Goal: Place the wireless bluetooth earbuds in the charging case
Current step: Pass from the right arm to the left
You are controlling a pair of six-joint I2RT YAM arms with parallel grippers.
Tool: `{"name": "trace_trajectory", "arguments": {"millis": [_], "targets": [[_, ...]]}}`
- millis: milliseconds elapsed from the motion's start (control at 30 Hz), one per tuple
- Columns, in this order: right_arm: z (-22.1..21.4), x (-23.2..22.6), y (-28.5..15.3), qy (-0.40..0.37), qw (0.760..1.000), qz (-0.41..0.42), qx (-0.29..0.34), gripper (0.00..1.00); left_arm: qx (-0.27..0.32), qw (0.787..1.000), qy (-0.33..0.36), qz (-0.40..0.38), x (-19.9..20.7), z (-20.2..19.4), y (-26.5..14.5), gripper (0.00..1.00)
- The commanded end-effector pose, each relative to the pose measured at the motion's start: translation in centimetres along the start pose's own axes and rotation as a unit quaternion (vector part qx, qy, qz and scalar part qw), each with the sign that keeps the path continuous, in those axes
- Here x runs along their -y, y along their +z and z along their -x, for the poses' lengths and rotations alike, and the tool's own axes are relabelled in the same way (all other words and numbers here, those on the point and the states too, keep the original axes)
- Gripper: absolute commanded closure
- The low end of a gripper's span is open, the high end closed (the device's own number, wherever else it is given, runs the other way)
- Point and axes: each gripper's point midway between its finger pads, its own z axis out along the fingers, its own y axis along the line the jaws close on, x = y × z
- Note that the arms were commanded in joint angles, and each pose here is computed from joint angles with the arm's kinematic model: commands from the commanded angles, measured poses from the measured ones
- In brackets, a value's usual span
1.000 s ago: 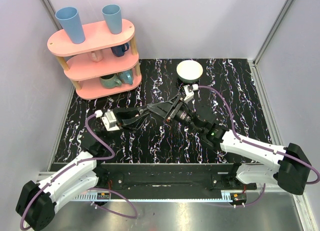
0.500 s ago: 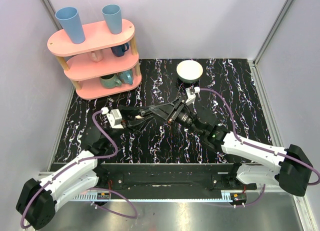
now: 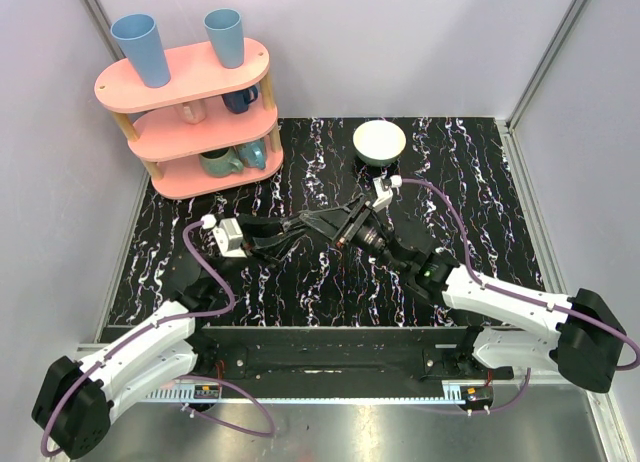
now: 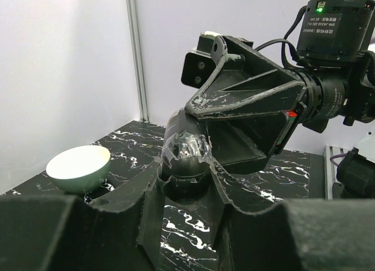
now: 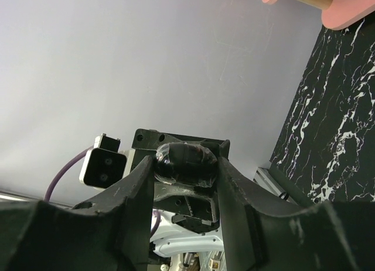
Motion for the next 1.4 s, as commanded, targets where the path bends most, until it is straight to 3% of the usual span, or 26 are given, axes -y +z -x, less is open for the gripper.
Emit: {"name": "trace_trajectory", "arguments": {"millis": [0, 33, 233, 700, 767, 833, 1367], "targets": [[1.1, -2.4, -0.5, 0.012, 0.999, 0.043, 0.027, 1.00, 0.055, 0.998, 0.016, -0.007, 0.4, 3.0, 0.3, 0.66], [1.1, -2.2, -0.5, 0.013, 0.999, 0.042, 0.028, 1.00, 0.054, 0.998, 0.015, -0.007, 0.4, 3.0, 0.4, 0.58], [1.3, -2.5, -0.6, 0.021, 0.998, 0.052, 0.032, 1.00, 0.055, 0.998, 0.012, -0.008, 0.4, 2.9, 0.4, 0.51], [1.7, -3.1, -0.8, 0.033, 0.996, 0.077, 0.043, 1.00, 0.056, 0.998, 0.005, -0.005, 0.3, 2.8, 0.5, 0.51], [1.7, -3.1, -0.8, 0.035, 0.996, 0.076, 0.043, 1.00, 0.062, 0.998, 0.003, -0.006, 0.3, 3.0, 0.5, 0.53], [1.6, -2.9, -0.7, 0.036, 0.996, 0.074, 0.041, 1.00, 0.064, 0.998, 0.001, -0.005, 0.3, 3.1, 0.6, 0.61], [1.3, -2.4, -0.3, 0.043, 0.996, 0.071, 0.035, 1.00, 0.091, 0.996, -0.009, -0.016, 0.7, 4.1, 0.7, 0.53]]}}
